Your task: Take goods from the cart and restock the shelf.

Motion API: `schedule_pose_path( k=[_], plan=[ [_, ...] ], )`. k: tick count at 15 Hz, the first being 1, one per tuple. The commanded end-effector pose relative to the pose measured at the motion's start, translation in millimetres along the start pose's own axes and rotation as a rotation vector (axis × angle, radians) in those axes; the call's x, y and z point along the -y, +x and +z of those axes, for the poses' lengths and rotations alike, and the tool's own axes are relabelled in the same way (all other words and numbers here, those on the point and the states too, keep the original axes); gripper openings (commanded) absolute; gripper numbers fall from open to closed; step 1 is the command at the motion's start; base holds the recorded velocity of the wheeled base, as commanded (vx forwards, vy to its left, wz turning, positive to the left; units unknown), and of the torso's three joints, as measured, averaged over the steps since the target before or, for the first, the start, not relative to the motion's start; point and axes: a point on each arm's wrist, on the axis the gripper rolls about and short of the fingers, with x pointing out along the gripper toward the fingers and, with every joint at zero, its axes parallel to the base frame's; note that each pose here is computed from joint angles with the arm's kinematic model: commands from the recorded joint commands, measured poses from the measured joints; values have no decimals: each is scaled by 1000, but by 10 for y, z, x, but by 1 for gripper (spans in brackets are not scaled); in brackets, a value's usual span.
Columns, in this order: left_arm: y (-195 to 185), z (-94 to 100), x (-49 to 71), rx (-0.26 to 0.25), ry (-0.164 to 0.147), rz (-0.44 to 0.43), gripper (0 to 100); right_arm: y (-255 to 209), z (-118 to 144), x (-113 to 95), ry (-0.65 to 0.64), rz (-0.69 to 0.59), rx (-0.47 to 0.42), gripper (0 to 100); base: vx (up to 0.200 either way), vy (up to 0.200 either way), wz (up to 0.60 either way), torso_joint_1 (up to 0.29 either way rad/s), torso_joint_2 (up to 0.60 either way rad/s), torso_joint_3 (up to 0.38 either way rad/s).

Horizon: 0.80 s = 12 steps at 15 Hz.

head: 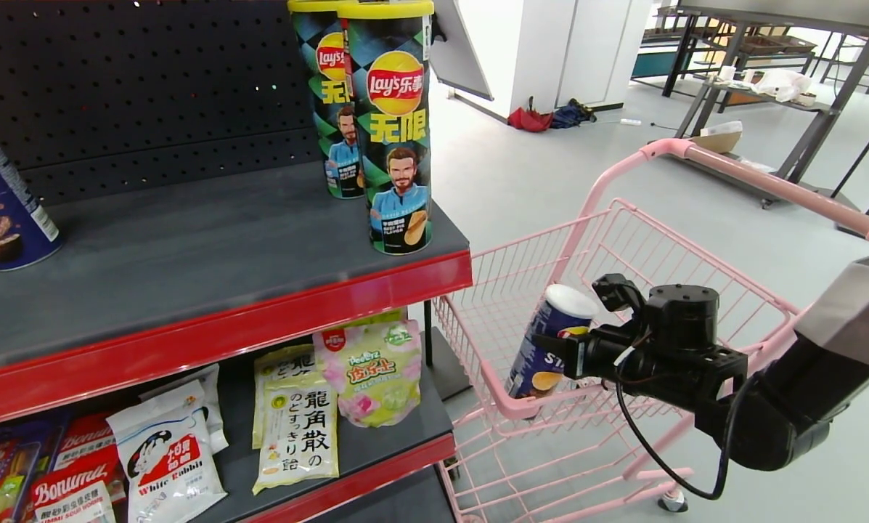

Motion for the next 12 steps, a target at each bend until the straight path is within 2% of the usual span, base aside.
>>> schedule_pose_path(
  k=[1, 4, 5, 7, 9, 10, 11, 12],
  plan=[
    [0, 0, 0, 0, -1, 0, 100, -38, 321, -51, -29, -13, 119, 0, 0, 0, 0, 0, 0, 0],
    [0, 0, 0, 0, -2, 0, 100, -214, 840, -7, -84, -56, 232, 0, 0, 0, 0, 0, 0, 0],
    [0, 0, 0, 0, -2, 0, 100, -423, 1178, -21, -109, -93, 278, 0, 0, 0, 0, 0, 0, 0],
    [0, 0, 0, 0, -5, -2, 100, -915, 1620, -157, -174, -131, 336, 0, 0, 0, 0, 0, 0, 0],
    [0, 0, 1, 0, -7, -3, 100, -1575, 1920, -377, -243, -182, 366, 0, 0, 0, 0, 0, 0, 0],
    [0, 0, 1, 0, -7, -3, 100, -1891, 1940, -492, -239, -239, 363, 0, 0, 0, 0, 0, 0, 0],
    [0, 0, 1, 0, -8, -3, 100, -2257, 1836, -608, -228, -340, 336, 0, 0, 0, 0, 0, 0, 0],
    [0, 0, 1, 0, -8, -3, 100, -2443, 1726, -672, -227, -385, 313, 0, 0, 0, 0, 0, 0, 0]
  ],
)
